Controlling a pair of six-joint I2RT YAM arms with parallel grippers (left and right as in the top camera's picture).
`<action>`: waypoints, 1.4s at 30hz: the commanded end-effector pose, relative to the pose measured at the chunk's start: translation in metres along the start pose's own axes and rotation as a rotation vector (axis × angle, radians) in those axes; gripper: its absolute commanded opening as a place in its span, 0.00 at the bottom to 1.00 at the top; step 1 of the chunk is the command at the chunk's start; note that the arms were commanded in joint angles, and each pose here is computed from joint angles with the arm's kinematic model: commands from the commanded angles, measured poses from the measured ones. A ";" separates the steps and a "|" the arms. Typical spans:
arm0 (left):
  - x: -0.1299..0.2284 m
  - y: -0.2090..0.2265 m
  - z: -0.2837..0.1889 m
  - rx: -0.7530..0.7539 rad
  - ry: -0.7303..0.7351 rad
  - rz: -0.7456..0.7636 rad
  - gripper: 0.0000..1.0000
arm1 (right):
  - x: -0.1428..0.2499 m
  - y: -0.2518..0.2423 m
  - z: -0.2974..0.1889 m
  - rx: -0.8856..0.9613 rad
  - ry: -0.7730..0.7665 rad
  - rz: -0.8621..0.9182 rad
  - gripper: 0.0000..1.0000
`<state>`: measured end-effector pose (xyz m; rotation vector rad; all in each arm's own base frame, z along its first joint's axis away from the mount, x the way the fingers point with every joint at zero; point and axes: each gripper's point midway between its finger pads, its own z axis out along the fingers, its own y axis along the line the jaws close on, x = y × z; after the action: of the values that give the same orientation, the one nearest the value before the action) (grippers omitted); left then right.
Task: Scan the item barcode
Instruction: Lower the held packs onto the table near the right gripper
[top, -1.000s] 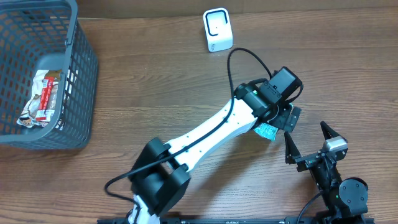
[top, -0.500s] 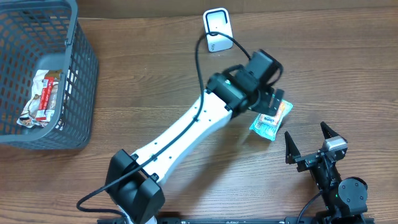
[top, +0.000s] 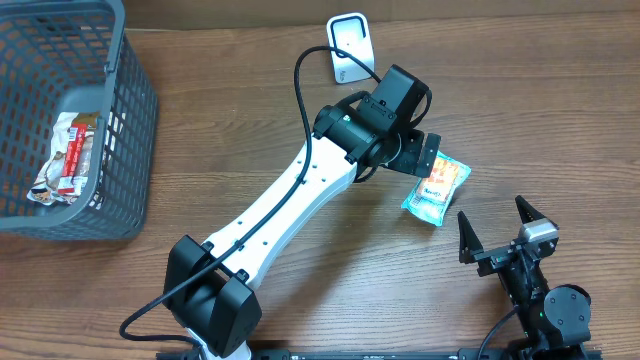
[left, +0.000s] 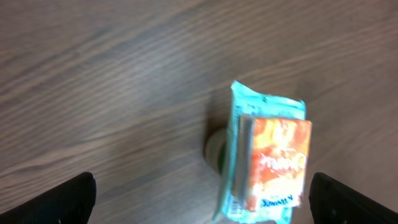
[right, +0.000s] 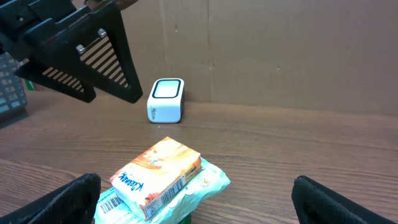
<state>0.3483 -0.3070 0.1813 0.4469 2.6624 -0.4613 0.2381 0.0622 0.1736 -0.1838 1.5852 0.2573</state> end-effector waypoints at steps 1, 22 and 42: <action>0.000 -0.023 -0.013 0.112 0.004 0.082 1.00 | 0.003 -0.002 0.000 0.011 0.001 -0.002 1.00; 0.051 -0.060 0.070 0.124 0.177 0.289 1.00 | 0.003 -0.002 0.000 0.011 0.001 -0.002 1.00; 0.066 -0.055 0.103 0.050 0.214 0.320 0.81 | 0.003 -0.002 0.000 0.011 0.001 -0.002 1.00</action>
<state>0.3017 -0.3748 0.0755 0.9437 2.7366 -0.4079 0.2382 0.0620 0.1734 -0.1832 1.5856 0.2567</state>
